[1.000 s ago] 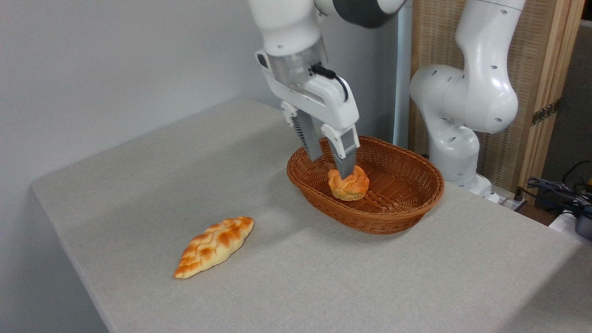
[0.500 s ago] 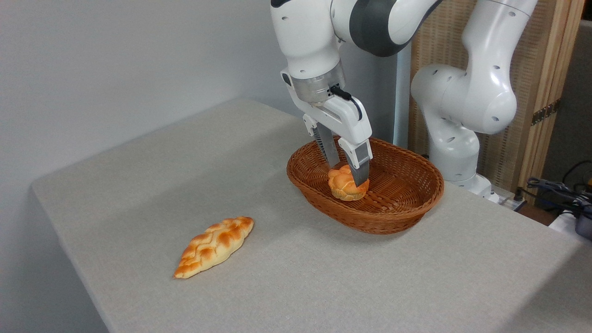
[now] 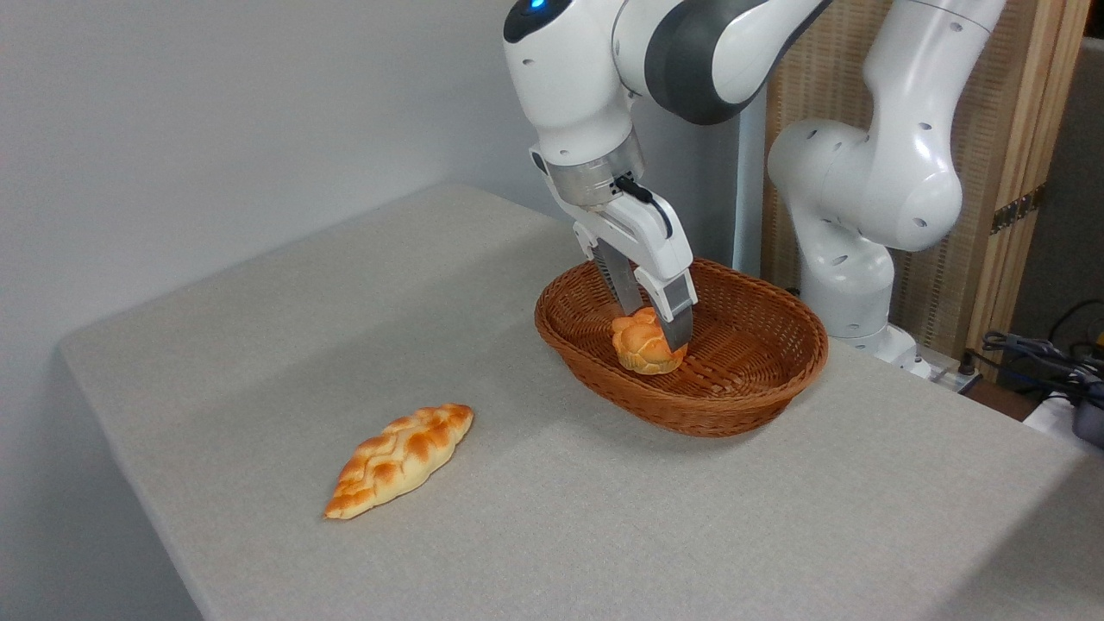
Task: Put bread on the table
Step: 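Close the gripper fingers around the round bun in the basket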
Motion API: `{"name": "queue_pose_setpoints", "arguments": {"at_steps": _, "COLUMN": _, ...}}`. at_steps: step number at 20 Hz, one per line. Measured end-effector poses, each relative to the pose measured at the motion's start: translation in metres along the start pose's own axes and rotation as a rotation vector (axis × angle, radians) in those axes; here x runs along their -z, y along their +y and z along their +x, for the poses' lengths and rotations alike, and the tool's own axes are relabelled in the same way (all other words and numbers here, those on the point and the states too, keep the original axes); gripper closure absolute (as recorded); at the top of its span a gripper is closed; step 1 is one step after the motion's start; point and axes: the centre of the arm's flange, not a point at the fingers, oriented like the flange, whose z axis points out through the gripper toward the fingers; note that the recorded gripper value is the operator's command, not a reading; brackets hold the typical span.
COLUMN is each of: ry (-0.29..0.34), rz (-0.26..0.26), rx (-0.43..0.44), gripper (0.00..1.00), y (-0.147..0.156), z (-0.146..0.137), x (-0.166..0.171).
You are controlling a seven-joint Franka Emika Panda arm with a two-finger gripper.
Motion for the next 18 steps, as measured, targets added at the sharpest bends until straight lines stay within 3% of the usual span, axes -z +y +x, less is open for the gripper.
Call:
{"name": "queue_pose_setpoints", "arguments": {"at_steps": 16, "ry": -0.003, "rz": 0.011, "rx": -0.036, "gripper": 0.00, "y": 0.008, "z": 0.010, "x": -0.018}}
{"name": "queue_pose_setpoints", "arguments": {"at_steps": 18, "ry": -0.005, "rz": 0.010, "rx": -0.037, "gripper": 0.14, "y": 0.008, "z": 0.011, "x": -0.020}}
